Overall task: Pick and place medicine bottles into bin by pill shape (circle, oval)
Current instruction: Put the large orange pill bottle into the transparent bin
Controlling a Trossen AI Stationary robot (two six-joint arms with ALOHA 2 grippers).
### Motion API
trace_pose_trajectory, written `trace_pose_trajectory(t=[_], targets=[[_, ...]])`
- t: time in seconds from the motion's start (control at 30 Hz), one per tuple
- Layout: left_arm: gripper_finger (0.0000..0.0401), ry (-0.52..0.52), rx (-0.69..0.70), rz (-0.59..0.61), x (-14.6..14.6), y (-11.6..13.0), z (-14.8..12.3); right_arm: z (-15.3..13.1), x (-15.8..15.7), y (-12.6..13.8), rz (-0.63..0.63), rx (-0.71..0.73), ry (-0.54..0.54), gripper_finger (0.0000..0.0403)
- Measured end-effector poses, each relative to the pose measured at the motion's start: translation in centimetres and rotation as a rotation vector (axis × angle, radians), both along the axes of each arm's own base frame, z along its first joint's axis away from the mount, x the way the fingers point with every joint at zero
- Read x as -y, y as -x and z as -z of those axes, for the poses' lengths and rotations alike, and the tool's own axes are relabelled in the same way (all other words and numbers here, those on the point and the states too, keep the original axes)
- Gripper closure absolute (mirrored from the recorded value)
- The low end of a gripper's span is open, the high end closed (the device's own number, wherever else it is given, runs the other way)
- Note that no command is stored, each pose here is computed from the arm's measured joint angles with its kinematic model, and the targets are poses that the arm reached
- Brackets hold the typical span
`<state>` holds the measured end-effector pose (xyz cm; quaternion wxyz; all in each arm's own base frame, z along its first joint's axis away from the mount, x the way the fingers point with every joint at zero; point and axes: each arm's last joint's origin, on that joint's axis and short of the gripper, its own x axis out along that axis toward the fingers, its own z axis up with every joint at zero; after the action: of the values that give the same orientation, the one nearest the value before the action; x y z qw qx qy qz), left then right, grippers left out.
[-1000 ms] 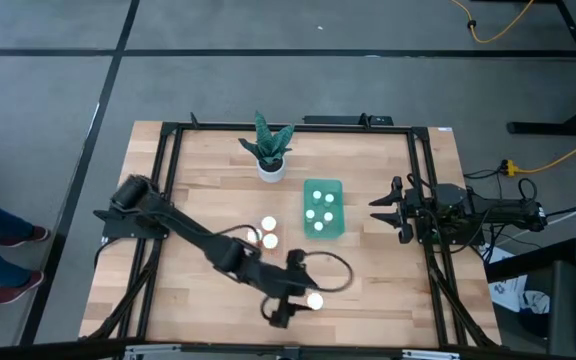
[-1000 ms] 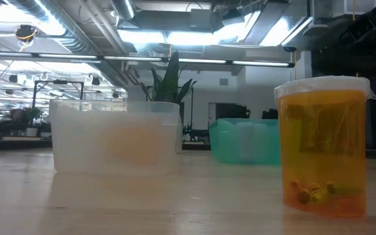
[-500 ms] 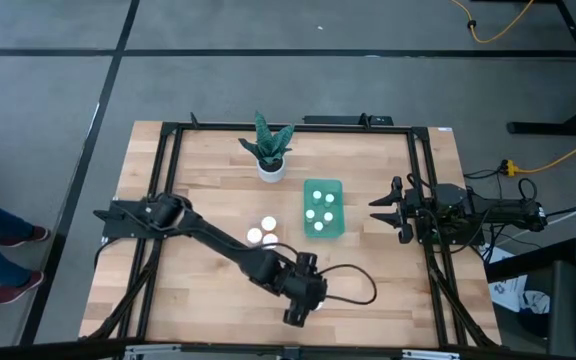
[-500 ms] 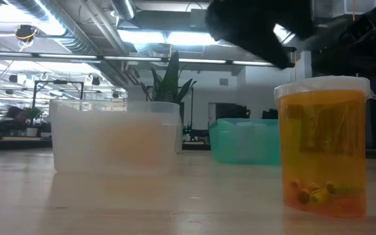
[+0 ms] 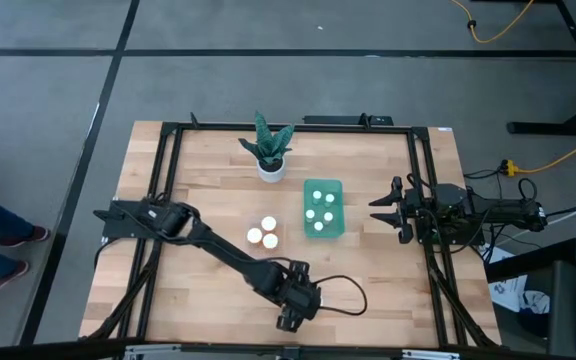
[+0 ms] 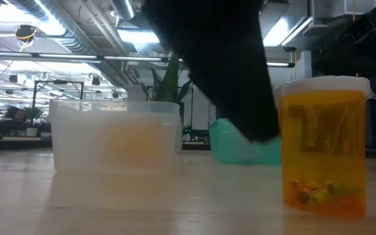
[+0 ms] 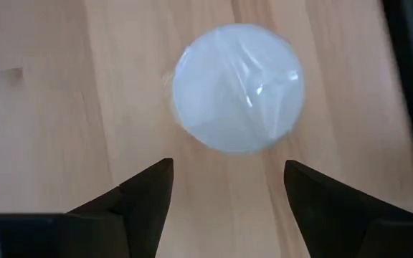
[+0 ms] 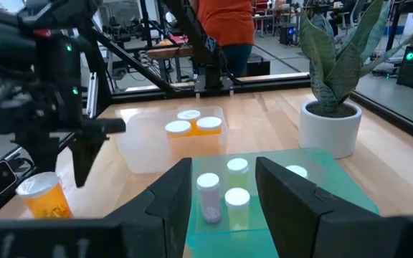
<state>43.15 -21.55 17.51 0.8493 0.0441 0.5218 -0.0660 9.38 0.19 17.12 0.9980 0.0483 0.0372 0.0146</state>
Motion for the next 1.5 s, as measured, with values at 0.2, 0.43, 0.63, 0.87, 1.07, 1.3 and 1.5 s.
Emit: trace_pose_trajectory(t=[0.2, 0.43, 0.63, 0.87, 1.07, 1.3, 1.5], targets=[[0.0145, 0.018, 0.076, 0.022, -0.1, -1.0, 0.1, 0.0, 0.0, 0.0, 0.0, 0.0, 0.0, 0.0247], [0.0145, 0.024, 0.132, 0.059, 0.1, -1.5, -0.2, 0.0, 0.0, 0.0, 0.0, 0.0, 0.0, 0.0247], [0.0145, 0.024, 0.17, 0.103, 0.4, -1.9, 0.3, 0.0, 0.0, 0.0, 0.0, -0.001, 0.0, 0.0247], [0.0145, 0.035, 0.165, 0.11, 0.3, -2.2, 0.8, 0.0, 0.0, 0.0, 0.0, -0.001, 0.0, 0.0247], [0.0145, 0.031, 0.166, 0.113, 0.3, -2.2, 0.8, 0.0, 0.0, 0.0, 0.0, -0.001, 0.0, 0.0247], [0.0159, 0.004, 0.187, 0.146, 0.2, -2.3, 0.7, 0.0, 0.0, 0.0, 0.0, -0.001, 0.0, 0.0247], [0.021, 0.016, 0.179, 0.154, 0.1, -2.3, 0.7, 0.0, 0.0, 0.0, 0.0, -0.001, 0.0, 0.0247]])
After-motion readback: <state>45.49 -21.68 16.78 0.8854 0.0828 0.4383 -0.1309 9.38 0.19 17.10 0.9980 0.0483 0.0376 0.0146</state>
